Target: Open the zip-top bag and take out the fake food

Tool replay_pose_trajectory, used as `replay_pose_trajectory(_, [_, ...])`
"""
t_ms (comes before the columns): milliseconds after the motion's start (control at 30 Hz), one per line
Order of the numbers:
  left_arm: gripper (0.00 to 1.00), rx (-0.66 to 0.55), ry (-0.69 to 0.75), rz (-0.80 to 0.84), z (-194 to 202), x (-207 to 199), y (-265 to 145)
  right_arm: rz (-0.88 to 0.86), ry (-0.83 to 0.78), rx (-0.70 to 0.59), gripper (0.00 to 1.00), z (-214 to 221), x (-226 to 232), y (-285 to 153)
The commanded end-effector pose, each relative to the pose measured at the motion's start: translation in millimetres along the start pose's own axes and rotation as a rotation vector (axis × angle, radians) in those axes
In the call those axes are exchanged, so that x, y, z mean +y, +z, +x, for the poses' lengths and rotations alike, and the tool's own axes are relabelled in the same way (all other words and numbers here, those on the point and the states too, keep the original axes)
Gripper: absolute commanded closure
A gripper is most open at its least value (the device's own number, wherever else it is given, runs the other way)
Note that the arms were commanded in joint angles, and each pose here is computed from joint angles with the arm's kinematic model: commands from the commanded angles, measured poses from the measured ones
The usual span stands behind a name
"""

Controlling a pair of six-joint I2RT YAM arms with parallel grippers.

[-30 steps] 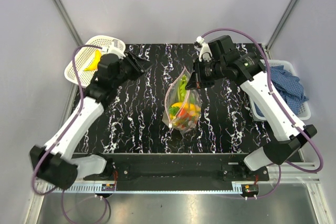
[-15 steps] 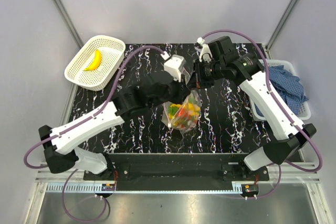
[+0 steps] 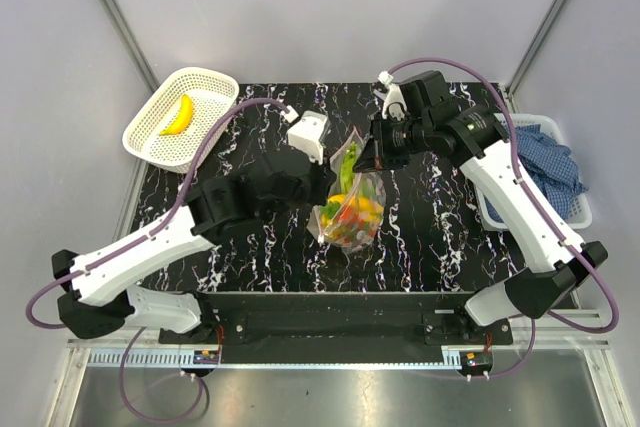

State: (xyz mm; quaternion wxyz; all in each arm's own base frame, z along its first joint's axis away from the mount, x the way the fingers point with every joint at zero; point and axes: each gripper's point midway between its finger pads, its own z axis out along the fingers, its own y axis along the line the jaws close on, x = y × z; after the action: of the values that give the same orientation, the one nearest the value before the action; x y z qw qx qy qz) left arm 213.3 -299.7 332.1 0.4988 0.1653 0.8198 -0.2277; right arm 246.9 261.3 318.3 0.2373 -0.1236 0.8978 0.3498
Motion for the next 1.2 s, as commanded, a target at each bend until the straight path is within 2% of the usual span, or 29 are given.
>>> replay_pose_trajectory(0, [0.78, -0.024, 0.010, -0.022, -4.2, 4.3, -0.4, -0.042, -0.015, -0.041, 1.00, -4.4, 11.3, -9.7])
replay_pose_trajectory(100, [0.85, 0.008, 0.010, 0.018, 2.3, -5.9, 5.3, -0.047, -0.016, -0.038, 1.00, -3.6, 11.8, -8.3])
replay_pose_trajectory(333, [0.87, 0.088, 0.021, 0.034, 28.2, -12.5, 19.5, -0.051, -0.008, -0.035, 1.00, -1.9, 12.2, -8.6])
replay_pose_trajectory(700, [0.78, 0.306, 0.057, -0.008, 78.9, -5.8, 23.1, -0.055, -0.009, -0.043, 1.00, -2.4, 12.8, -9.0])
replay_pose_trajectory(833, [0.76, 0.347, 0.064, -0.013, 87.2, -4.5, 22.1, -0.055, -0.005, -0.042, 1.00, -1.9, 12.2, -8.7])
replay_pose_trajectory(900, [0.69, 0.357, 0.068, -0.021, 88.8, -4.4, 22.2, -0.057, -0.007, -0.045, 1.00, -2.4, 12.9, -9.1])
replay_pose_trajectory(967, [0.67, 0.358, 0.081, -0.029, 90.5, -2.4, 22.2, -0.059, -0.006, -0.046, 1.00, -2.2, 13.3, -9.3])
replay_pose_trajectory(1167, [0.67, 0.376, 0.102, -0.058, 96.7, 3.1, 23.1, -0.063, -0.002, -0.045, 1.00, -2.4, 13.6, -8.8])
